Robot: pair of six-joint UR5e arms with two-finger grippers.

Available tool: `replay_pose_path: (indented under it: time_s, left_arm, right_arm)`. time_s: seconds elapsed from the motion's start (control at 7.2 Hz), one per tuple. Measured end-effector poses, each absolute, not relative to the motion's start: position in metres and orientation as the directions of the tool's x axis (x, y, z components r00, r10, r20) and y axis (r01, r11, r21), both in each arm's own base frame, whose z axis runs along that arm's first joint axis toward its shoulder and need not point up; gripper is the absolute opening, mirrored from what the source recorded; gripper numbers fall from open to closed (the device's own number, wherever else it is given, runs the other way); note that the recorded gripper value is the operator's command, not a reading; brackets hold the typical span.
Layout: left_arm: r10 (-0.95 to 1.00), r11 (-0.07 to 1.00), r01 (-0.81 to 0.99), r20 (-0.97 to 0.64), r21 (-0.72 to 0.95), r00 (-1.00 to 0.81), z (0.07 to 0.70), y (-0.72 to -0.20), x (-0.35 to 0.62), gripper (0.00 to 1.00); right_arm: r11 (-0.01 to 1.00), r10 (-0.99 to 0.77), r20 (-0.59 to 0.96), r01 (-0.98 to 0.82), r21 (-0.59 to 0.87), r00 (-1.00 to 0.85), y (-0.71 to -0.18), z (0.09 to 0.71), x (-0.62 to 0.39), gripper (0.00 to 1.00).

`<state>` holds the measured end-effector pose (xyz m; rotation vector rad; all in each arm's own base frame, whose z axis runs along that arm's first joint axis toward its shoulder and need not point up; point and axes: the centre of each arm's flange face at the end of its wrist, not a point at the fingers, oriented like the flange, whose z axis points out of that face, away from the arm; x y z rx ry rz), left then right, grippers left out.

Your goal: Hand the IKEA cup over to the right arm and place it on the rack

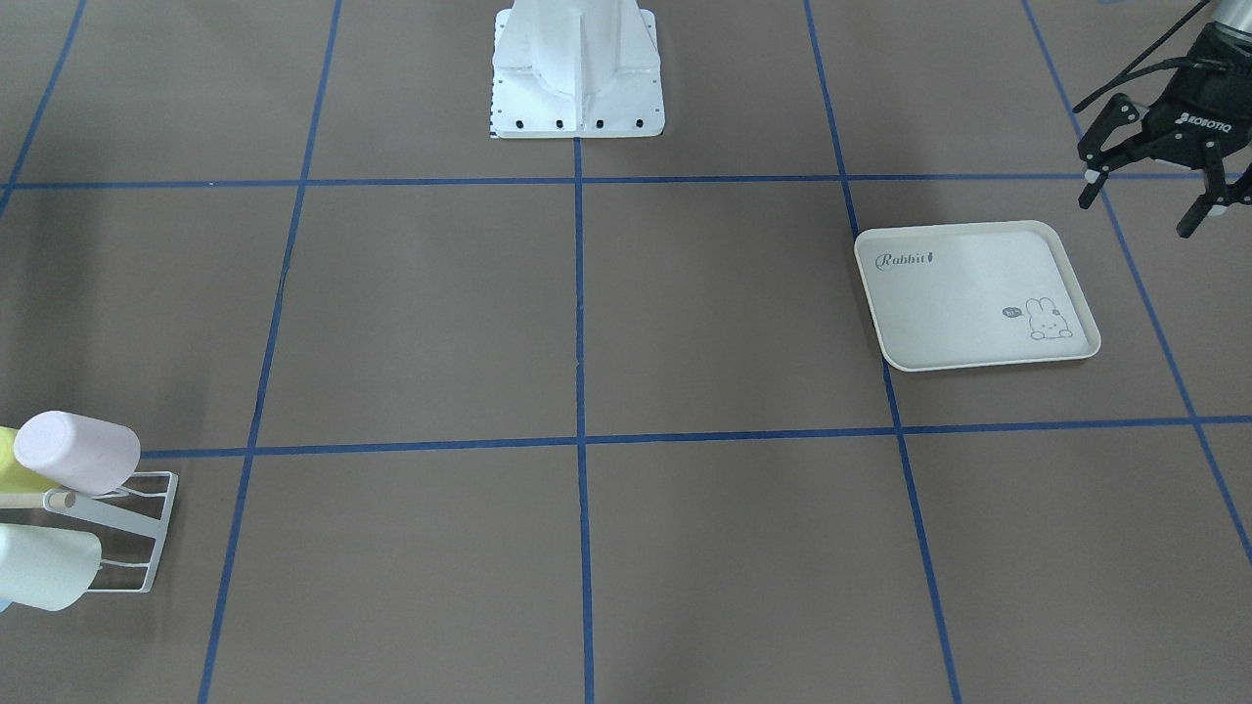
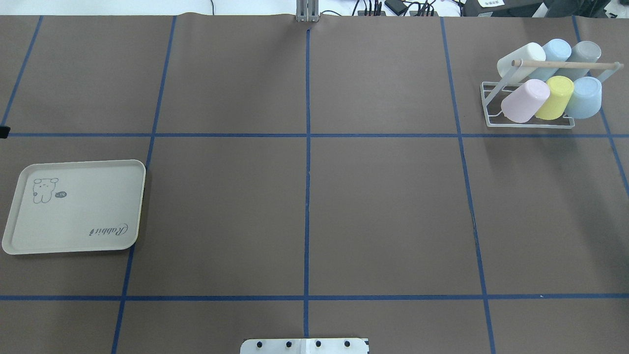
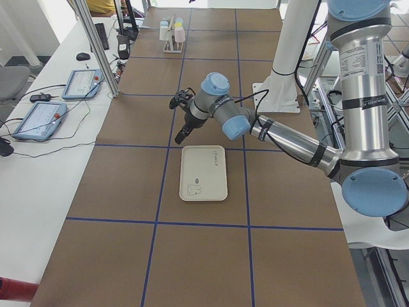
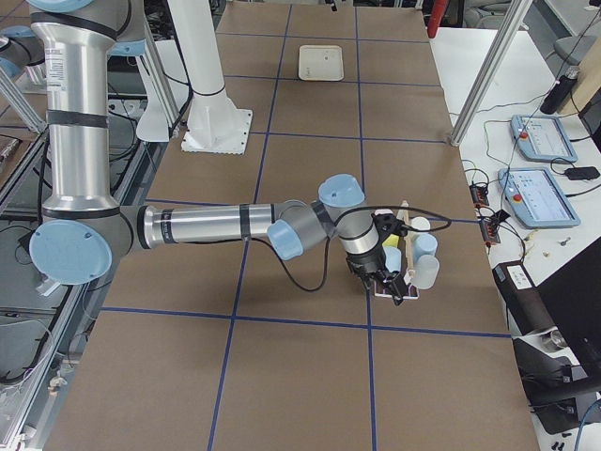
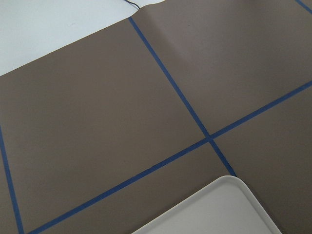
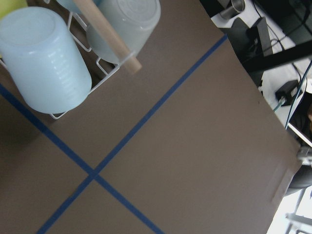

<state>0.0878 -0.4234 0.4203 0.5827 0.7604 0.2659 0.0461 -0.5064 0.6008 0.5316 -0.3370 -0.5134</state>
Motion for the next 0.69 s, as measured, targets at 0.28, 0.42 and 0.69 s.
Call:
replay_pose_path:
  time_s: [0.28, 0.42, 0.69]
  left_arm:
    - [0.343, 0.875, -0.032, -0.572, 0.483, 0.745, 0.451, -0.425, 0.065, 1.0]
    - [0.305, 0.905, -0.054, -0.556, 0.422, 0.773, 0.466, -0.428, 0.045, 1.0]
    - [0.277, 0.933, -0.103, -0.507, 0.344, 0.816, 0.5, -0.431, -0.011, 1.0]
  right_arm:
    - [0.929, -0.266, 0.528, 0.069, 0.363, 0.807, -0.463, 0.647, 0.081, 1.0]
    - [0.981, -0.117, 0.647, -0.016, 0.195, 0.754, -0.452, 0.657, 0.095, 1.0]
    - [0.997, 0.075, 0.675, -0.069, -0.036, 0.734, -0.439, 0.664, 0.111, 1.0]
